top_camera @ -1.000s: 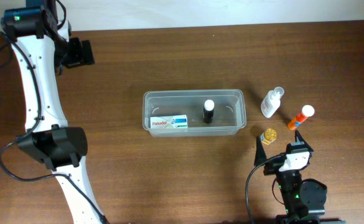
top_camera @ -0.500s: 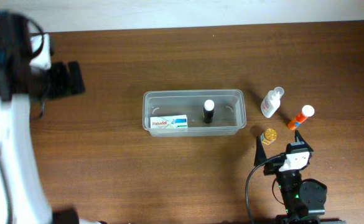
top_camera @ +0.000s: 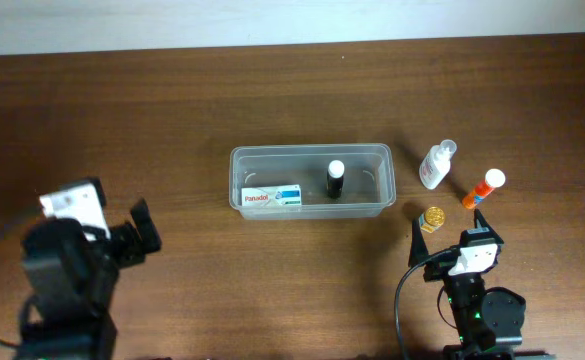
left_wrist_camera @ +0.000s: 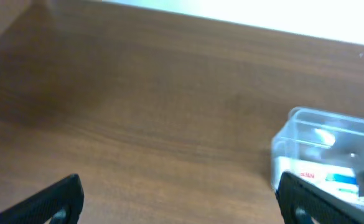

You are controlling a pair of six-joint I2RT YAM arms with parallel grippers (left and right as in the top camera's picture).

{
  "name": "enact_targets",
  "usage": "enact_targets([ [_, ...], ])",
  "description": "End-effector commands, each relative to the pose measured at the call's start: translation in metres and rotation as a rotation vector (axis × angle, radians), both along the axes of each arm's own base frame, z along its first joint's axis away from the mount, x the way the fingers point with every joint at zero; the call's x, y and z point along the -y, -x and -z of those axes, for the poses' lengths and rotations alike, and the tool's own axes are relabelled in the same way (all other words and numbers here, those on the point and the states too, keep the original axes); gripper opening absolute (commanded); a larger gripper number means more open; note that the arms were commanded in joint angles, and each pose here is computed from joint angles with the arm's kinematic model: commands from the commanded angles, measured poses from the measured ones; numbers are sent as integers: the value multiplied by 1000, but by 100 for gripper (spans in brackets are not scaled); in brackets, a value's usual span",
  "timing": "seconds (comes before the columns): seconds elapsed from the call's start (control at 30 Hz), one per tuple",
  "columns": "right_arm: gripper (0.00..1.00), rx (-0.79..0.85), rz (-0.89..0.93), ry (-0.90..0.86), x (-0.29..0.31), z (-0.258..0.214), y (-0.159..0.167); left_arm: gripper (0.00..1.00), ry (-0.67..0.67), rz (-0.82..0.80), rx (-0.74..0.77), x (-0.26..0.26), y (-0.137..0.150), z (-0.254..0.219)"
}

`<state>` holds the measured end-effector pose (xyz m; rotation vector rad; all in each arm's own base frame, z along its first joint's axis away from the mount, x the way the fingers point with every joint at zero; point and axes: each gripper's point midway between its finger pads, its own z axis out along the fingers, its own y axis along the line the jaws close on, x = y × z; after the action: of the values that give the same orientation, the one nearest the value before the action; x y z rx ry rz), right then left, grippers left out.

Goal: Pack container

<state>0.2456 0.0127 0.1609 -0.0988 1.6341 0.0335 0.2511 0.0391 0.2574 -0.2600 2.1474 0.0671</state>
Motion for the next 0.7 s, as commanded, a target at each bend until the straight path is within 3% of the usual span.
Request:
enact_targets([
  [0.0, 98, -2, 16, -1, 3, 3, 0, 99, -31, -5, 10, -3, 0, 30],
  [0.17, 98, -2, 16, -1, 3, 3, 0, 99, -88, 160, 19, 14, -16, 56],
  [0.67, 98, -2, 16, -1, 3, 3, 0, 99, -123, 91, -76, -2, -18, 79],
])
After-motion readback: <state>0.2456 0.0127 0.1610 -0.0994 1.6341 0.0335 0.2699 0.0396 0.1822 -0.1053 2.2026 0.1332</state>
